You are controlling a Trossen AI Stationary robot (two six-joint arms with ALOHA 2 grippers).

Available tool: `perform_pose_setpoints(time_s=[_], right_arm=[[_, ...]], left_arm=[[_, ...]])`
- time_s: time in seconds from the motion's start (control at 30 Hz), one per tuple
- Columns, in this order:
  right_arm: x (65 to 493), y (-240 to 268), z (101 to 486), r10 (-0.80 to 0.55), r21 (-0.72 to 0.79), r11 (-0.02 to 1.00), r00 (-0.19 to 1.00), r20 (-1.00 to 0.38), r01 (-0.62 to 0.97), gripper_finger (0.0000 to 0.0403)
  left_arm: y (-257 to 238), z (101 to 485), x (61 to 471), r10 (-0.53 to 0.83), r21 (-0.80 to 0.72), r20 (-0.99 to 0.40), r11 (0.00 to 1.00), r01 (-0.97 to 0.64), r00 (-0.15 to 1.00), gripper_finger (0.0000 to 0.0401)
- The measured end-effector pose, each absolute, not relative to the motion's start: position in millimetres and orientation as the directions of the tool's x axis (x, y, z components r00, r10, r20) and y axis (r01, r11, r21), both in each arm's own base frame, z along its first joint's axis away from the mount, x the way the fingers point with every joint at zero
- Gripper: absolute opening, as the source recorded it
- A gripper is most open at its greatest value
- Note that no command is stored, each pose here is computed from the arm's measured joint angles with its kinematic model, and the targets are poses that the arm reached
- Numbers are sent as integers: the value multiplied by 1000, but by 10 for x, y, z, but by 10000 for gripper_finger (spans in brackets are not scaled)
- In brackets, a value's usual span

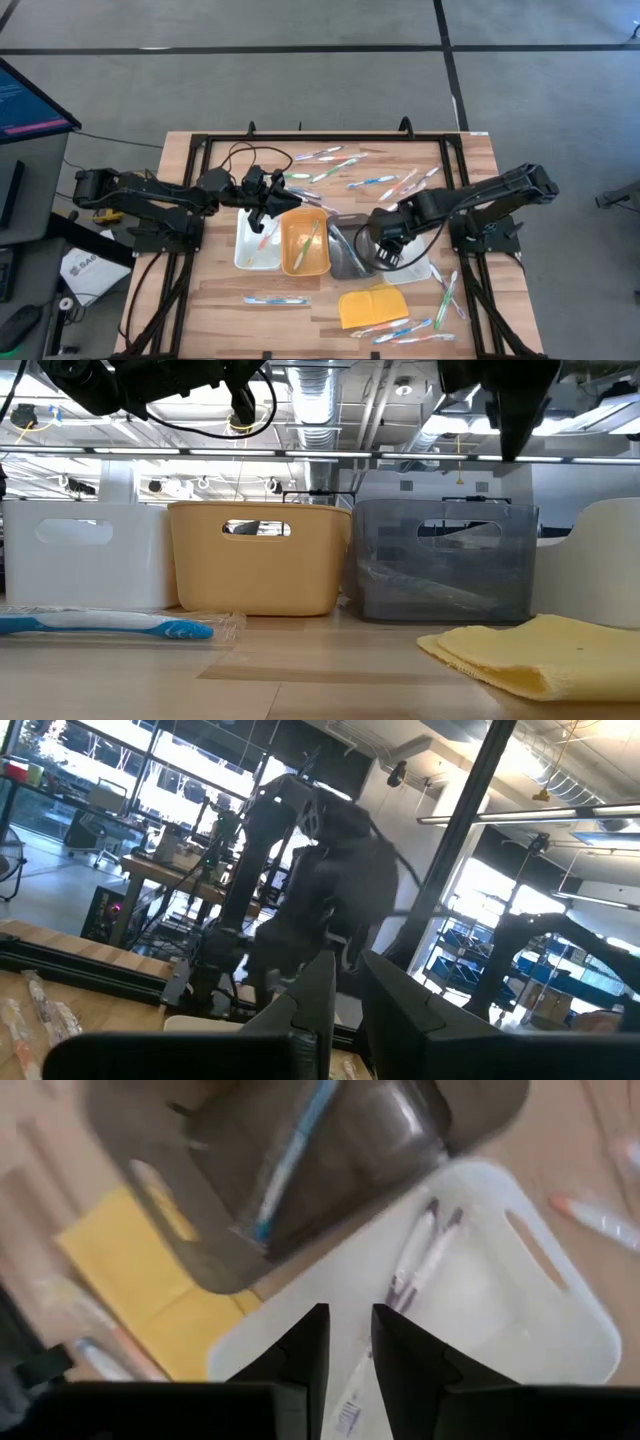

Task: Pick & Place Toothbrushes
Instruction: Put the green toothbrush into the yellow bin

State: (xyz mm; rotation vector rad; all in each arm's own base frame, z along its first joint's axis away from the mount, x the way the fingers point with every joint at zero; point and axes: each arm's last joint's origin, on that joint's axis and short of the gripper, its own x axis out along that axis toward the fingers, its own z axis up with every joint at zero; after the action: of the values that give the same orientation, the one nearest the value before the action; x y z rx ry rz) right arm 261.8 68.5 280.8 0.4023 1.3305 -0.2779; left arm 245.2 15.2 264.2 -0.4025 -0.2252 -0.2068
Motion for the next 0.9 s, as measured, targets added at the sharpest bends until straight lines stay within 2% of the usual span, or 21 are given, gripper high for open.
perform_pose_setpoints(time_s=[0.53,0.9], right_arm=[[2675,831,3224,59,169,944,361,-931,282,71],[2806,995,3639,-5,87,990,643,-766,111,68]], left_arm=[[152,2642,2452,-154,-363,256,900,242,954,44],[152,2642,2452,-154,-363,256,900,243,954,44]])
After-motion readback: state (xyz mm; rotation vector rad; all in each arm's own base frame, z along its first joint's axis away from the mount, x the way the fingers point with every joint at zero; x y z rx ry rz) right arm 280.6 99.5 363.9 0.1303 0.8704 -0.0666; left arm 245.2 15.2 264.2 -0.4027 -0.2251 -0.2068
